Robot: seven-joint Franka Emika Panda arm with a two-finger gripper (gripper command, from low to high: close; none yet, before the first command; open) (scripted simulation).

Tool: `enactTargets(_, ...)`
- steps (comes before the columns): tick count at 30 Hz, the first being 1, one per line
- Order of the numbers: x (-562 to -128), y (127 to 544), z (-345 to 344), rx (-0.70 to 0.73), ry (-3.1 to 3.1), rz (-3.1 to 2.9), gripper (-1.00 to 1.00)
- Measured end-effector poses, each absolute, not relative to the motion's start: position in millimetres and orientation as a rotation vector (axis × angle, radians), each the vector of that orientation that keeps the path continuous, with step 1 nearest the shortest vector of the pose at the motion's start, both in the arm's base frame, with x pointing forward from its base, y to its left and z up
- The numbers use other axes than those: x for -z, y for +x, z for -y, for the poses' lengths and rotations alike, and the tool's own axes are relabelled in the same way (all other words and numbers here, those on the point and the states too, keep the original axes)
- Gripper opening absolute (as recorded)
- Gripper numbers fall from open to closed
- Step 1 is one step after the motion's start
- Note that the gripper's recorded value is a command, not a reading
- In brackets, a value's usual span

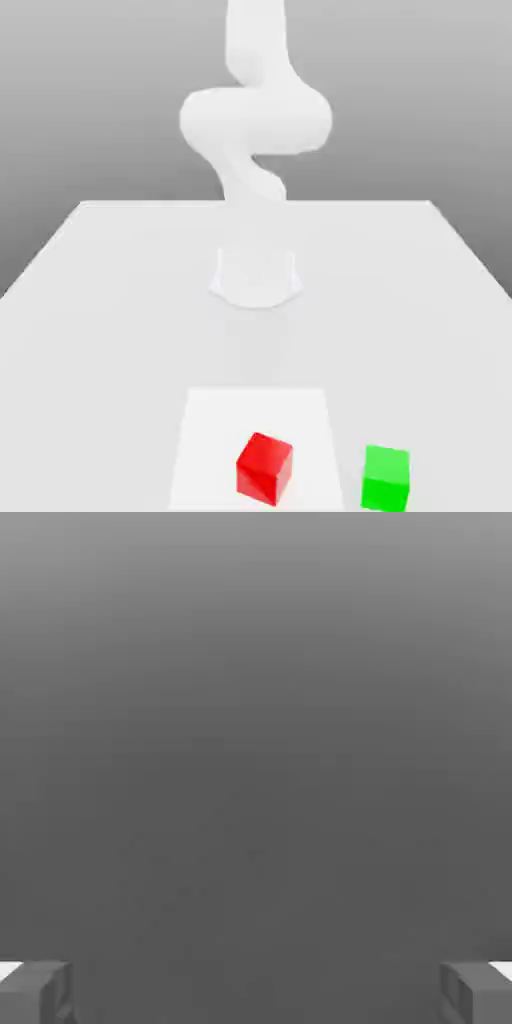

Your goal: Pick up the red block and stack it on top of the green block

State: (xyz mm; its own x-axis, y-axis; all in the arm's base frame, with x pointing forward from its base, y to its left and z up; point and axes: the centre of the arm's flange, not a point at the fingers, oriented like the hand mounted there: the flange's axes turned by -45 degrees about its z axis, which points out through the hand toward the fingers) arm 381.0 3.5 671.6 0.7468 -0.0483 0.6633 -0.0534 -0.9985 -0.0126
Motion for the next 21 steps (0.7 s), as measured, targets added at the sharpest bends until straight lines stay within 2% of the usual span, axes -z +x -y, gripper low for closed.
enactTargets(5,-582,439,-6,-0.881,2.98,0.213,0.0)
enactTargets(10,-487,475,-4,-0.658,3.017,0.331,0.0)
enactTargets(15,-389,490,-3,-0.435,3.044,0.448,0.0)
enactTargets(21,-274,482,-5,-0.165,3.064,0.588,0.0)
